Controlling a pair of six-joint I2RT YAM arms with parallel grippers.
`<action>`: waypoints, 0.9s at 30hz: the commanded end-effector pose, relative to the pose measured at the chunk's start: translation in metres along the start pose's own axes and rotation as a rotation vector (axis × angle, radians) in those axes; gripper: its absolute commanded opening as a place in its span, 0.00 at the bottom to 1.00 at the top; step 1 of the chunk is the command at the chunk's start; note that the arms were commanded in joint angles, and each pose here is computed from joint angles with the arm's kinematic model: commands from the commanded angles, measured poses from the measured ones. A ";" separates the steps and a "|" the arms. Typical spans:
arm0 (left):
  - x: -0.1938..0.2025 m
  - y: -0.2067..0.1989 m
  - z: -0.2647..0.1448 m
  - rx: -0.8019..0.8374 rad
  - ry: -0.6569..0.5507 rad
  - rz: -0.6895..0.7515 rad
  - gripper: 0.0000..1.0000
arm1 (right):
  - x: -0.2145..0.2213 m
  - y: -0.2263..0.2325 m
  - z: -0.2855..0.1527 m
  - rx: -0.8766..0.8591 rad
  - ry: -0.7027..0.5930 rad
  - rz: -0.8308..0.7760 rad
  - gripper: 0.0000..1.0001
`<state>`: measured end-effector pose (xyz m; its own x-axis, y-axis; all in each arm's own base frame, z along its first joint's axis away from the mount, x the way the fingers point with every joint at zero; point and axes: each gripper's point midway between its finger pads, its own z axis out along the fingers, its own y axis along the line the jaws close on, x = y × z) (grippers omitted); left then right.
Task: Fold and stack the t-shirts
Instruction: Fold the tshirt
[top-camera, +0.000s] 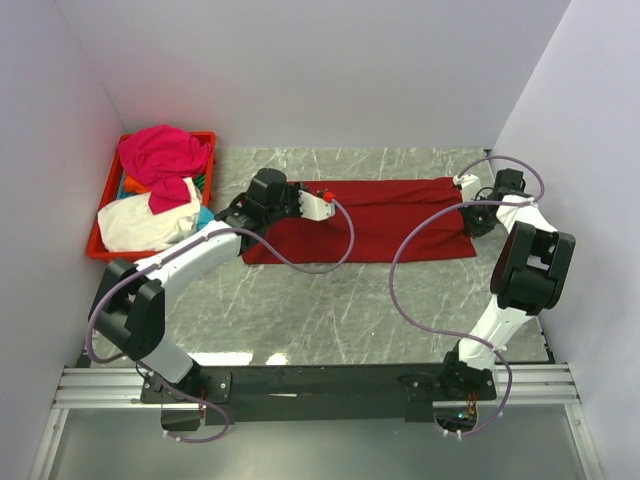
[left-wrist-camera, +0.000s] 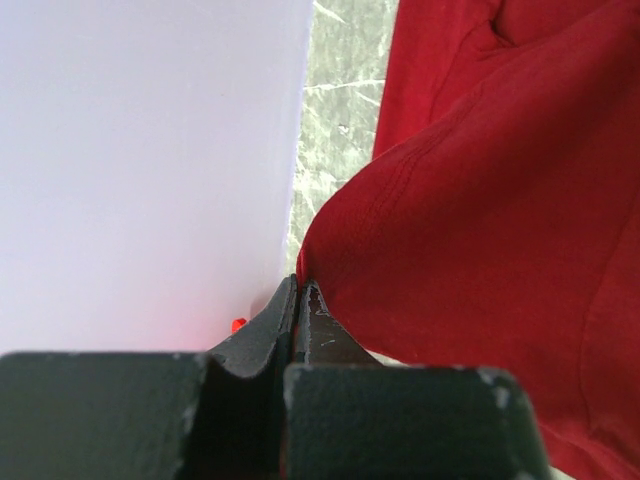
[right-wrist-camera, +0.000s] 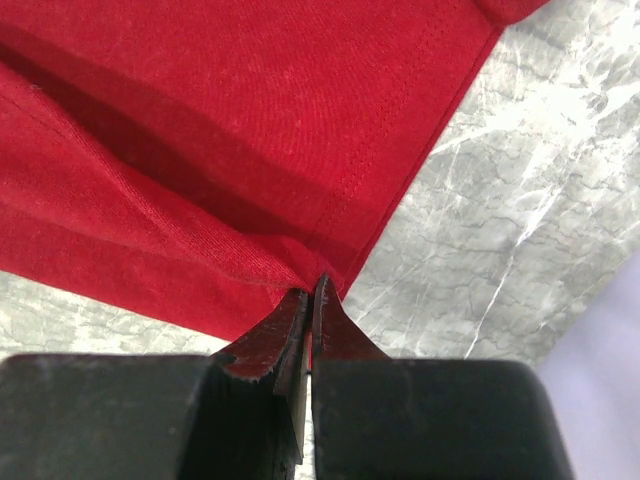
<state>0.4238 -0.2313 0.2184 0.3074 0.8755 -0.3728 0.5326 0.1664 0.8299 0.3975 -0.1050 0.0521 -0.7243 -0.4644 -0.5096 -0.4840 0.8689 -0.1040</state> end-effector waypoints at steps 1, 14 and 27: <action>-0.018 0.037 0.001 -0.077 -0.066 0.019 0.00 | -0.018 -0.014 -0.007 0.052 -0.032 -0.004 0.00; -0.006 0.041 0.022 -0.059 -0.049 0.030 0.00 | -0.014 -0.018 -0.004 0.073 -0.013 0.020 0.00; 0.013 0.030 0.033 -0.021 -0.010 0.011 0.00 | -0.027 -0.034 -0.007 0.163 -0.064 0.091 0.33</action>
<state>0.4636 -0.2255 0.2057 0.2909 0.8880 -0.3563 0.5439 0.1529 0.8251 0.4030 -0.1154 0.0524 -0.7653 -0.3958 -0.5077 -0.3893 0.9126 -0.1246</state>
